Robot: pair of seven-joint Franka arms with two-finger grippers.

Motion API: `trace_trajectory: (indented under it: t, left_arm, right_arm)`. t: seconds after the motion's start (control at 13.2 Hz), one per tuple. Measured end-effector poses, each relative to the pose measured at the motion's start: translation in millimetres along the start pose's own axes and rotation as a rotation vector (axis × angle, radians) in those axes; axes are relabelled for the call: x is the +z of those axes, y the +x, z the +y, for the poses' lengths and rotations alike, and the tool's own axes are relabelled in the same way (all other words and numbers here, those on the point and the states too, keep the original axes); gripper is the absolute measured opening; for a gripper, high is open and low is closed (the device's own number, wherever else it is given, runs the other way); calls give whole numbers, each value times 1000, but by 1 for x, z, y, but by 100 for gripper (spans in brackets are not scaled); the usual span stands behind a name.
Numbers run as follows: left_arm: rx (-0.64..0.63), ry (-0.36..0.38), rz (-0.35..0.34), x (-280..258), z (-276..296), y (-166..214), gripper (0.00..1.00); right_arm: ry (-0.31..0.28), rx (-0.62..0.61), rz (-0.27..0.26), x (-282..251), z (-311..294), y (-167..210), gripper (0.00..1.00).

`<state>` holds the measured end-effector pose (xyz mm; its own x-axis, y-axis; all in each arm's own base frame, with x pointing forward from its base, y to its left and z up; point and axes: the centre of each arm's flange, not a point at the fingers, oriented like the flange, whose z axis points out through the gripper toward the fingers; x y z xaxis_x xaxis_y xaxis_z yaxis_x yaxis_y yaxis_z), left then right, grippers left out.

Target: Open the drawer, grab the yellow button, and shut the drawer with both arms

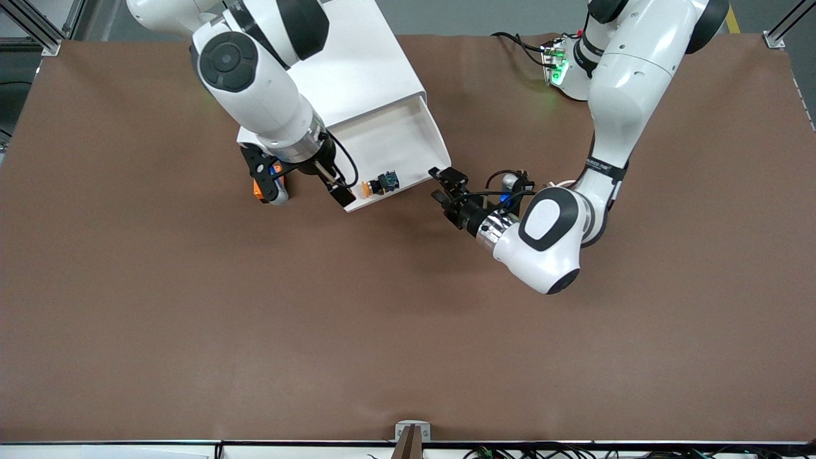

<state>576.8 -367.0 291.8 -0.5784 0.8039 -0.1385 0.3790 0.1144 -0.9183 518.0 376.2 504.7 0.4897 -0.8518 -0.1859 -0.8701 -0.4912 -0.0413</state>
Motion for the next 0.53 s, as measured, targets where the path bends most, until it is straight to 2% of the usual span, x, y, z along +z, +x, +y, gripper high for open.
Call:
trace_trajectory:
  t: [0.15,0.38,0.53]
  left_arm:
    - [5,-55,27,-17,1,6,99]
    - [18,-140,76,-32,2,9,100]
    - [83,-196,125,-41,4,14,100]
  right_arm:
    - [6,10,3,17,-2,-12,100]
    - [-3,17,8,43,-1,-29,100]
    - [-5,11,11,59,2,-39,100]
